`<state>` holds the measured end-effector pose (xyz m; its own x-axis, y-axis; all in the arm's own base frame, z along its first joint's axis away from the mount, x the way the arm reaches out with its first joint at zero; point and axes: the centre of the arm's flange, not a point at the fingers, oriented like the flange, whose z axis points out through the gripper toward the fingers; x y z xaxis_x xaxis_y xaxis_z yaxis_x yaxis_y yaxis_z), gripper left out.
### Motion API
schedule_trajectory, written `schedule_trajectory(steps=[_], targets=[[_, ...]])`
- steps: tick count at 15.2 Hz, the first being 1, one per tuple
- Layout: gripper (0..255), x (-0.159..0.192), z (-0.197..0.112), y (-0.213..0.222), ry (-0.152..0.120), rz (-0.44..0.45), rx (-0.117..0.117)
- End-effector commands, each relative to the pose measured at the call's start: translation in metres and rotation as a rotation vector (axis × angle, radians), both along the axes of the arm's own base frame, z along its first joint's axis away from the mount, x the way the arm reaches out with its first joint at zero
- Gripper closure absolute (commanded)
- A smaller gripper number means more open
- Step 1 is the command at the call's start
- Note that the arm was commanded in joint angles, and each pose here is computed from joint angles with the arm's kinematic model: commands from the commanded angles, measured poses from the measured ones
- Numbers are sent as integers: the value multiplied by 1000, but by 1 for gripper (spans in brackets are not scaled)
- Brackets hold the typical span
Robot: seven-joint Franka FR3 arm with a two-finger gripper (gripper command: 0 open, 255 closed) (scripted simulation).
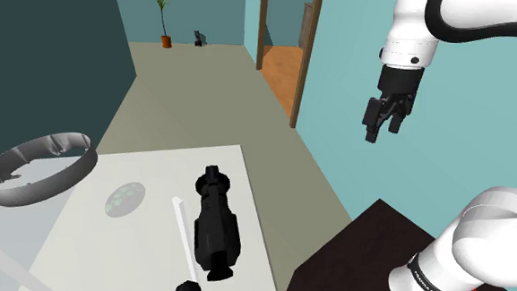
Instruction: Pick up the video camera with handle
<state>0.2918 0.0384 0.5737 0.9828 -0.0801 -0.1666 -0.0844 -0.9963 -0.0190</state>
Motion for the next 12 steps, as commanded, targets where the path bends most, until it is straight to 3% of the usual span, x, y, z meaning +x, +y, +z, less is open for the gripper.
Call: schedule_trajectory(steps=[1, 12], targets=[[0, 0, 0, 0, 0, 0, 0], [0, 27, -53, 130, -67, -112, -22]])
